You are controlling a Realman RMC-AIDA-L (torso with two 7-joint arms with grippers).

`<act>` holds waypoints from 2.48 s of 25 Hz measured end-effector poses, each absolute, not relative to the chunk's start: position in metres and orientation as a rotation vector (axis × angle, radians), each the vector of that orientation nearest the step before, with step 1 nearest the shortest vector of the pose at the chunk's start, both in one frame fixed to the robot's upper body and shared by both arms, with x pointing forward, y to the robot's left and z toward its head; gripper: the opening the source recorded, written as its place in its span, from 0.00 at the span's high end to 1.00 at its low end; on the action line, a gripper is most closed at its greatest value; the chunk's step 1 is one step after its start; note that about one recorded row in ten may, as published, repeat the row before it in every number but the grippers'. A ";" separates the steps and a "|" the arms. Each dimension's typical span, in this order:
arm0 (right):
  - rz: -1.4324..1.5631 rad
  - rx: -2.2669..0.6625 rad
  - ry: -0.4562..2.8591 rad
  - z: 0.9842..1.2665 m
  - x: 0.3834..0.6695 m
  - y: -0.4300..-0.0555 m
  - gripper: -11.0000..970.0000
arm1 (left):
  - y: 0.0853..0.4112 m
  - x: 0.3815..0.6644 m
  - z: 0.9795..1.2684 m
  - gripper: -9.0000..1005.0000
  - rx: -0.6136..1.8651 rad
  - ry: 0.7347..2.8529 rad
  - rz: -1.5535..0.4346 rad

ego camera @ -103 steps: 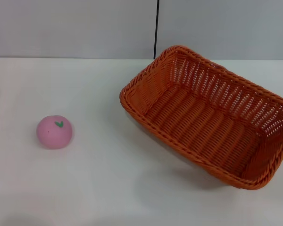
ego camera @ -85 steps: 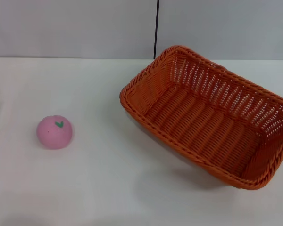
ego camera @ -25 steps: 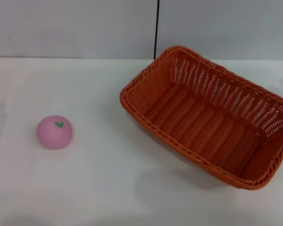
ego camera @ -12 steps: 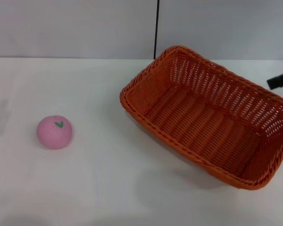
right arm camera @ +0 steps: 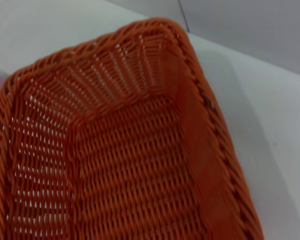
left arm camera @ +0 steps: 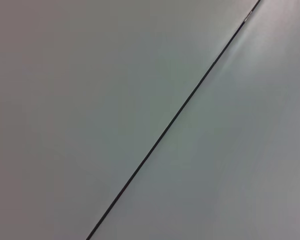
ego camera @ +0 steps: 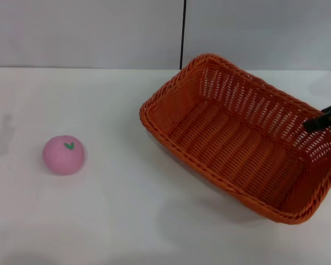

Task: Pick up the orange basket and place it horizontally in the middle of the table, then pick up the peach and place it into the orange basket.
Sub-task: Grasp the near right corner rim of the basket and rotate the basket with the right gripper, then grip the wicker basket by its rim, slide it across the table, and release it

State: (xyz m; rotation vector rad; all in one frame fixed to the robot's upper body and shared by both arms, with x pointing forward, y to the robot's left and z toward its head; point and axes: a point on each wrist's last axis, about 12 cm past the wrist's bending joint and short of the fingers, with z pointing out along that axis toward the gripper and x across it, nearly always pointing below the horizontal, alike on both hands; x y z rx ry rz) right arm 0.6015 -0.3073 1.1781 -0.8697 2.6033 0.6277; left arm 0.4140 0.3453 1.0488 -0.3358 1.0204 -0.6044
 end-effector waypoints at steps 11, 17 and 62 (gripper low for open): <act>0.612 -0.866 2.622 1.167 0.599 -0.310 0.27 | 0.346 0.415 1.048 0.26 -0.348 1.032 -0.612; 0.609 -0.868 2.618 1.164 0.598 -0.311 0.46 | 0.346 0.416 1.047 0.26 -0.357 1.040 -0.614; 1.045 -1.141 2.074 1.228 0.584 -0.310 0.78 | 0.348 0.415 1.046 0.29 -0.375 1.040 -0.645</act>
